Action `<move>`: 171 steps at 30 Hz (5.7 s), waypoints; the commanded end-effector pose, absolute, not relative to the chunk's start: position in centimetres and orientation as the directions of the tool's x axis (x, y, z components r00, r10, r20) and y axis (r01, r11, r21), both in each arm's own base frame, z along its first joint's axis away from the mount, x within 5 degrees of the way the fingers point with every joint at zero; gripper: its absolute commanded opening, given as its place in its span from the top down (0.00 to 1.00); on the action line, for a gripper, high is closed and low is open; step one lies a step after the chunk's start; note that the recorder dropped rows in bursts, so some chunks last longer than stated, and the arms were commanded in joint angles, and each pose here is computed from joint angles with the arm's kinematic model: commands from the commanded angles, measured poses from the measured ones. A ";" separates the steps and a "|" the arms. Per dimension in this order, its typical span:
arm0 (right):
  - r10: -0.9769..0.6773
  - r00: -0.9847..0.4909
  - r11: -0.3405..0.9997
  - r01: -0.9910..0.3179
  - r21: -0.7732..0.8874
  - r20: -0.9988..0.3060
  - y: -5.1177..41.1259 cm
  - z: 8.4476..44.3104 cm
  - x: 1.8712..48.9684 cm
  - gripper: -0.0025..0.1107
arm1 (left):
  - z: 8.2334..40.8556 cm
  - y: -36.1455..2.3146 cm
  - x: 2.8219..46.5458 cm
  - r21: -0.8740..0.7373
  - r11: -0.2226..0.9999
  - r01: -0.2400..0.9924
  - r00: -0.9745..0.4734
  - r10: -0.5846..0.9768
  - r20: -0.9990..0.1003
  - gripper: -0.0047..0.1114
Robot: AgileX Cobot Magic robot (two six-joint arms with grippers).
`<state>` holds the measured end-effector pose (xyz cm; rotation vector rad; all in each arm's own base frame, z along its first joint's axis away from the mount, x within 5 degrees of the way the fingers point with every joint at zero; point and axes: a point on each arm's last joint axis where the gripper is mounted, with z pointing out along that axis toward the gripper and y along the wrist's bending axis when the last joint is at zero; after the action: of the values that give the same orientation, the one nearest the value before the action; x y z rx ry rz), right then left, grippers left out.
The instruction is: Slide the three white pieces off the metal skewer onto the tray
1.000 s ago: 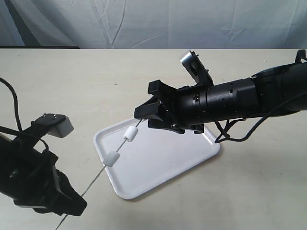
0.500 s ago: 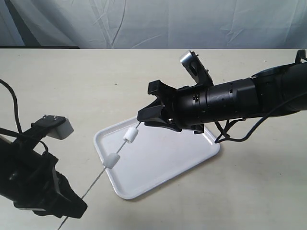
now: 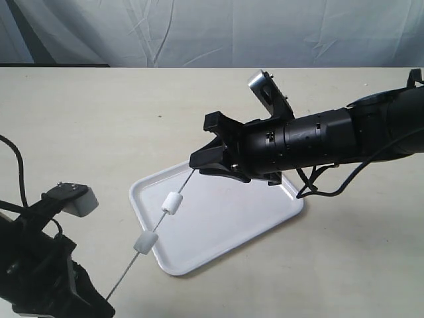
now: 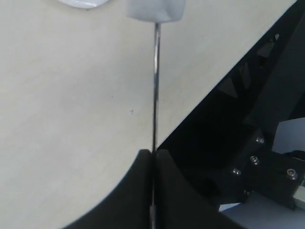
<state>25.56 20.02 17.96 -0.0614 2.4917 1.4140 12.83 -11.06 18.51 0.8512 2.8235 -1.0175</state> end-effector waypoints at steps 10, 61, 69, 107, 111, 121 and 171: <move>0.109 -0.954 0.532 -0.180 0.827 -0.278 19.9 18.2 25.8 0.98 | 18.7 -11.0 12.0 -0.627 0.673 0.392 -0.891 0.447 -0.077 0.96; 0.163 -0.908 0.566 -0.234 0.790 -0.386 19.4 20.8 26.4 0.90 | 18.8 -10.9 11.4 -0.647 0.679 0.347 -0.889 0.458 0.003 0.96; 0.208 -0.886 0.642 -0.196 0.741 -0.415 18.8 20.3 27.1 0.90 | 18.7 -10.8 11.3 -0.643 0.681 0.352 -0.887 0.463 0.004 0.96; 0.114 -0.901 0.723 -0.214 0.657 -0.419 17.8 18.7 25.7 0.88 | 19.4 -10.9 13.2 -0.566 0.708 0.422 -0.890 0.441 -0.113 0.96; 0.096 -0.930 0.729 -0.176 0.661 -0.354 17.9 16.7 25.6 0.79 | 19.2 -10.8 14.0 -0.521 0.733 0.437 -0.895 0.413 -0.169 0.96; 0.089 -0.949 0.734 -0.143 0.664 -0.302 18.1 15.0 25.7 0.77 | 17.7 -11.2 15.4 -0.515 0.776 0.365 -0.930 0.335 -0.154 0.96; -0.014 -0.893 0.415 -0.414 0.810 -0.449 21.2 20.2 26.5 0.80 | 18.3 -12.9 14.9 -0.696 0.597 0.399 -0.905 0.377 -0.195 0.96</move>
<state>25.79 20.94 19.00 -0.3592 2.3511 1.4711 15.27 -13.02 18.51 0.6558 2.7509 -1.2274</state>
